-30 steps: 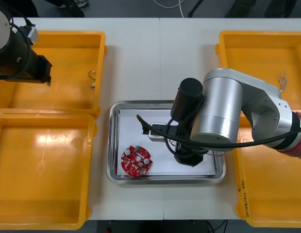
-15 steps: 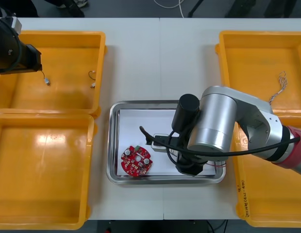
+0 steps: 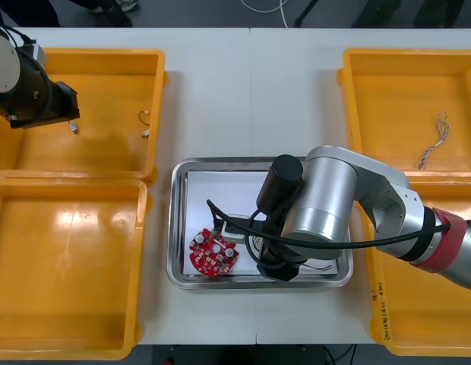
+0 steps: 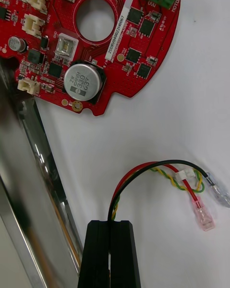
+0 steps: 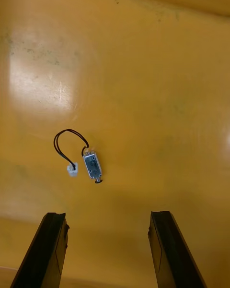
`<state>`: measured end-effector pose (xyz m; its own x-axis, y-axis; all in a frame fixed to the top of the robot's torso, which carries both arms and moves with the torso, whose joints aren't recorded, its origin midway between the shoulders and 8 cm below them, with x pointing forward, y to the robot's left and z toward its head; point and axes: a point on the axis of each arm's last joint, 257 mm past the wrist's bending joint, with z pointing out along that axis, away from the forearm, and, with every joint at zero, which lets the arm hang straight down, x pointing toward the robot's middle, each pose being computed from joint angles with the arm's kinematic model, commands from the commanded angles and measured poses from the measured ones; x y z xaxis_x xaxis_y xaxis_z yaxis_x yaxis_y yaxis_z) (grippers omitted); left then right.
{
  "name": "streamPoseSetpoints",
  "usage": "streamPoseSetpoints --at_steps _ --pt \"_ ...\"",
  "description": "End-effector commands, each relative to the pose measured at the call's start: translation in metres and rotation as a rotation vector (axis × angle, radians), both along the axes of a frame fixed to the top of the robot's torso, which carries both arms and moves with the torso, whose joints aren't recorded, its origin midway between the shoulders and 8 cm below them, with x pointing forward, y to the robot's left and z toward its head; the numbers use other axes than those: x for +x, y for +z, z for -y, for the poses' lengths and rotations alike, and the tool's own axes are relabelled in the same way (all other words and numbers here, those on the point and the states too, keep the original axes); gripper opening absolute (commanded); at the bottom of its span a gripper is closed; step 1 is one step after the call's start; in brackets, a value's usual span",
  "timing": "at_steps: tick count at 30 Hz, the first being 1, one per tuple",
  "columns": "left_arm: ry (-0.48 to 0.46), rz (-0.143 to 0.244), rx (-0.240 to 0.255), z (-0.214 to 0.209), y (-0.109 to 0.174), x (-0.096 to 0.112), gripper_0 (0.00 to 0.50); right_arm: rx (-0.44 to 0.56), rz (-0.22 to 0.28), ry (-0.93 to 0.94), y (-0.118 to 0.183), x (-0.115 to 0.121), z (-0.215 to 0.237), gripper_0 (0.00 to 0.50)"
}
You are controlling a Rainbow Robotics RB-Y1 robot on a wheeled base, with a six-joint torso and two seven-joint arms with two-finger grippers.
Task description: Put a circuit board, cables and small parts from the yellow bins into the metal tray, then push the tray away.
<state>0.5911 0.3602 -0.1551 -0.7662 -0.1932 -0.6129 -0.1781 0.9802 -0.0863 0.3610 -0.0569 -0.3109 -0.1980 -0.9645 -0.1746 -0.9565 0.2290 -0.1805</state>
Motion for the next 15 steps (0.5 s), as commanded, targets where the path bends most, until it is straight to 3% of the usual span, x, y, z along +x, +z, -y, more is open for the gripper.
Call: streamPoseSetpoints --at_steps 1,2,6,8,13,15 --pt "-0.064 0.066 0.028 0.009 0.025 0.018 0.500 -0.013 0.017 0.024 -0.006 -0.004 -0.003 0.000" --pt "-0.064 0.069 0.028 0.009 0.024 0.019 0.500 -0.015 0.022 0.025 -0.006 -0.003 -0.002 0.002" --pt "-0.060 0.083 0.028 0.006 0.014 0.025 0.500 -0.025 0.042 0.019 -0.007 0.002 0.000 0.184" --pt "-0.060 0.084 0.036 0.005 0.008 0.028 0.500 -0.026 0.043 0.016 -0.007 0.002 0.001 0.221" --pt "-0.059 0.101 0.048 0.002 -0.003 0.035 0.500 -0.024 0.046 0.006 -0.006 0.003 0.001 0.433" --pt "-0.059 0.101 0.055 0.001 -0.006 0.037 0.500 -0.023 0.048 0.006 -0.006 0.004 0.001 0.479"
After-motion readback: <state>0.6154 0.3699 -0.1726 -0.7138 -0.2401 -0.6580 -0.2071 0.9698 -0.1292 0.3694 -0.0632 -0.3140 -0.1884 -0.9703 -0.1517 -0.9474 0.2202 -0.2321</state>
